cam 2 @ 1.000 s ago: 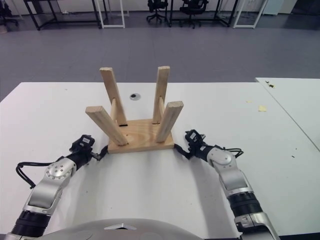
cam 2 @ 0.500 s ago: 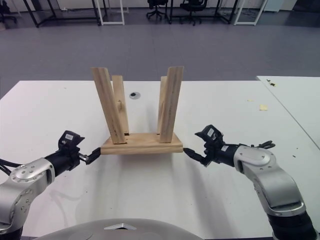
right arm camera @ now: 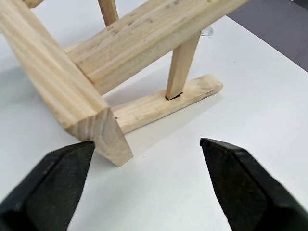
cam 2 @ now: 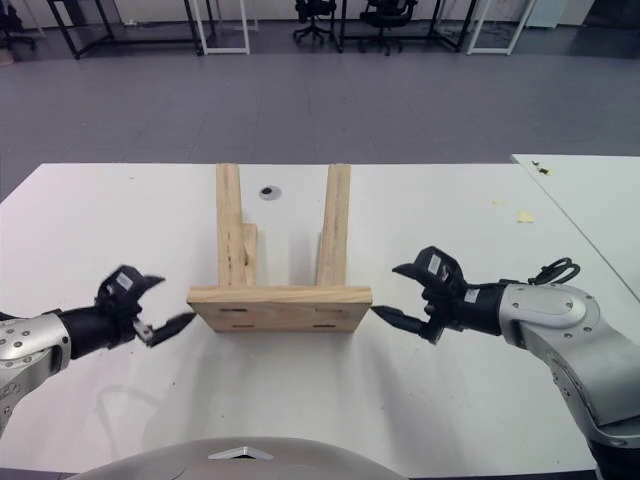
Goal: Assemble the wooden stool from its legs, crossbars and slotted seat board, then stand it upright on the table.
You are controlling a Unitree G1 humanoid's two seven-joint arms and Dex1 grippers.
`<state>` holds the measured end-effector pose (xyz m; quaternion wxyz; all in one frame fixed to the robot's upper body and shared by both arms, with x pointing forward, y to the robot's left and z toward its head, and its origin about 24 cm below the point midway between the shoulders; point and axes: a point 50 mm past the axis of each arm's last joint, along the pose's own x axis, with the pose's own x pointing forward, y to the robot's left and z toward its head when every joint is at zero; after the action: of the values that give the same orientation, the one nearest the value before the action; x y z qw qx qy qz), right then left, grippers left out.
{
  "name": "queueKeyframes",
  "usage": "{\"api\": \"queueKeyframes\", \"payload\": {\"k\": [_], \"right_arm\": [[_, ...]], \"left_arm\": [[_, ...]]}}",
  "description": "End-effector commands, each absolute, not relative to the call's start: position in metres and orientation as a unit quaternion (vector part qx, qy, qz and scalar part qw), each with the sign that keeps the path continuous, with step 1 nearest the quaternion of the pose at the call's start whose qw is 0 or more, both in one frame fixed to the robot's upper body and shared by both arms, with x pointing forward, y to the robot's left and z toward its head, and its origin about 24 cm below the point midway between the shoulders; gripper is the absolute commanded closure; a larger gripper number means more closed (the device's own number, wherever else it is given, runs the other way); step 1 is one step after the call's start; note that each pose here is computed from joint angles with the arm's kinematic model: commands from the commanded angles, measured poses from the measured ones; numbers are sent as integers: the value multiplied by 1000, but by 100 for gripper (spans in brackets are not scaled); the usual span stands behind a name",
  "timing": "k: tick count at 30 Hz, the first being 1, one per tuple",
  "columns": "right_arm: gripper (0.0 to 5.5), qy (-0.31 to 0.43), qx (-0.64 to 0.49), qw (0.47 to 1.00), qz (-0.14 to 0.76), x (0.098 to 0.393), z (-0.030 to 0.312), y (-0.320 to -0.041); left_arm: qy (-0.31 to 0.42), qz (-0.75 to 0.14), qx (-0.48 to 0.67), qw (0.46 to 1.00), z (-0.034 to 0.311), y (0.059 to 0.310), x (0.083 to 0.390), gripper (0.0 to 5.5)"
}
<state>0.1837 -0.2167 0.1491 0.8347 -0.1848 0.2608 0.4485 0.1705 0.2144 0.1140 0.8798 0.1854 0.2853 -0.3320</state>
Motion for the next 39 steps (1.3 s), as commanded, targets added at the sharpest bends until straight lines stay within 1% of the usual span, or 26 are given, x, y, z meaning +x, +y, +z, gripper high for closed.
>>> {"api": "queueKeyframes", "payload": {"k": [1, 3, 7, 9, 10, 13, 16, 18, 20, 22, 25, 27, 29, 33, 34, 36, 37, 39], "right_arm": [[139, 282, -226, 793, 490, 188, 150, -223], [139, 265, -218, 779, 525, 197, 148, -217], [139, 244, -183, 762, 571, 217, 132, -203], [177, 246, -178, 750, 588, 218, 121, -198], [206, 248, -178, 745, 594, 217, 118, -197], [264, 239, -180, 744, 598, 219, 114, -193], [312, 228, -188, 745, 598, 221, 112, -190], [356, 223, -191, 746, 598, 222, 111, -189], [387, 216, -194, 747, 598, 224, 111, -188], [398, 207, -197, 746, 601, 224, 113, -187], [399, 195, -199, 746, 605, 224, 121, -186], [403, 164, -199, 748, 611, 225, 143, -184], [403, 125, -183, 749, 625, 228, 176, -182], [403, 93, -166, 698, 690, 225, 258, -182], [404, 90, -161, 688, 702, 226, 272, -181], [406, 96, -110, 653, 743, 223, 309, -178], [406, 113, -72, 628, 766, 221, 324, -176], [408, 160, -5, 585, 795, 219, 339, -174]], "left_arm": [[312, -375, 262, 833, 107, 238, 179, 80], [282, -447, 232, 817, 106, 227, 182, 80], [231, -528, 175, 799, 95, 202, 194, 80], [210, -544, 174, 794, 93, 194, 205, 76], [197, -550, 174, 793, 95, 190, 211, 76], [181, -560, 175, 789, 98, 187, 217, 131], [196, -571, 179, 777, 95, 192, 215, 175], [206, -579, 181, 768, 92, 194, 213, 215], [203, -584, 184, 764, 94, 195, 214, 245], [182, -589, 181, 766, 103, 193, 218, 272], [149, -596, 190, 766, 118, 189, 223, 316], [119, -606, 204, 759, 137, 184, 225, 346], [89, -628, 196, 748, 162, 178, 225, 353], [91, -709, 156, 682, 226, 177, 221, 359], [92, -721, 145, 671, 240, 176, 220, 362], [101, -749, 91, 648, 280, 175, 223, 386], [114, -761, 57, 636, 296, 174, 225, 392], [149, -770, -4, 621, 312, 172, 231, 396]]}}
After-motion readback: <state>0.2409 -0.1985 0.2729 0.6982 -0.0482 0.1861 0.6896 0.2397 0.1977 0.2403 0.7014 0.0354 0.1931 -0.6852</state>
